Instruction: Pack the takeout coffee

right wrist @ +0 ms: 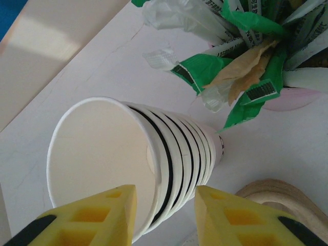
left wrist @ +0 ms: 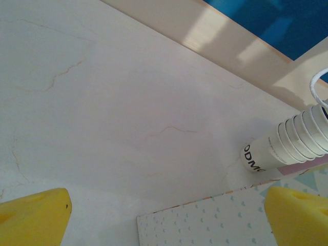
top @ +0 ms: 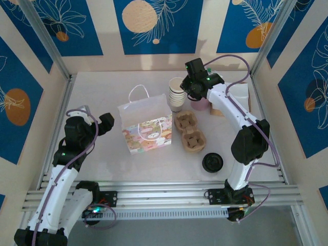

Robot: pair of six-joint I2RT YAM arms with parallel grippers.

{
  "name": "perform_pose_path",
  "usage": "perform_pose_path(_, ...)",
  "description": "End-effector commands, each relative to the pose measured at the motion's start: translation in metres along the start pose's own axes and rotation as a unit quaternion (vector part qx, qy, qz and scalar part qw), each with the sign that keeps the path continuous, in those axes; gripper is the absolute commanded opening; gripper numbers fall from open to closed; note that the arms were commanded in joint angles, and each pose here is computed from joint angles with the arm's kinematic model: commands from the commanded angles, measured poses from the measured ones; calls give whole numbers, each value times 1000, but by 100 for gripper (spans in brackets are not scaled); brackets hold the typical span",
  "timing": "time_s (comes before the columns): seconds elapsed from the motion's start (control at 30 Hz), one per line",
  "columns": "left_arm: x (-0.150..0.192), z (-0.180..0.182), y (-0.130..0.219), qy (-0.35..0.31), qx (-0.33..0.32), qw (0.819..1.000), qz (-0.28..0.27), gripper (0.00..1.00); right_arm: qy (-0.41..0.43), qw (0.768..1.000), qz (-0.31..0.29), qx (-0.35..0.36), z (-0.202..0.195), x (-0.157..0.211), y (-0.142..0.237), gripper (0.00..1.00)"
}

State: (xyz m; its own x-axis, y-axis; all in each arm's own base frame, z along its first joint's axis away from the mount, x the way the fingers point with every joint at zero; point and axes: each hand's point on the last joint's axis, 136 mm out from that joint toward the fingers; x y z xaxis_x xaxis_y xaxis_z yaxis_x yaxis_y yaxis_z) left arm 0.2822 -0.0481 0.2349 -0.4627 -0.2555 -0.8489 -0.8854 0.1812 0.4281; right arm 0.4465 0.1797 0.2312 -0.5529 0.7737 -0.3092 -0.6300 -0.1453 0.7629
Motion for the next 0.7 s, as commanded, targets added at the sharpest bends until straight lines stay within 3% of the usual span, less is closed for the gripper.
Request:
perform_pose_path(0.0,-2,-4,1,3,12,1000,-8,97,-11,1000,-16,-14,13,-9,-1,36)
perform_pose_path(0.67,-2,-4,1,4,12,1000,-9,97,2,1000,-26,-4,17,-12,-6,24)
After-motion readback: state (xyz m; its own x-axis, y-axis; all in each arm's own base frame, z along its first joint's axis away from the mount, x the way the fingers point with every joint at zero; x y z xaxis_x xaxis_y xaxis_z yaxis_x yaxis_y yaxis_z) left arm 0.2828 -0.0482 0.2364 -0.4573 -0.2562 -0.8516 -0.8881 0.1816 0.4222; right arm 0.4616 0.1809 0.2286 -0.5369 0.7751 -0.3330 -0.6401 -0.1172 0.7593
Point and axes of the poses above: each hand's point on the last joint's axis, 136 mm out from that joint toward the fingers, its own y axis back along the fingers, its own z axis along the line the jaws close on, x = y × z, and after that the axes turned 13 degrees about -y, right-handed
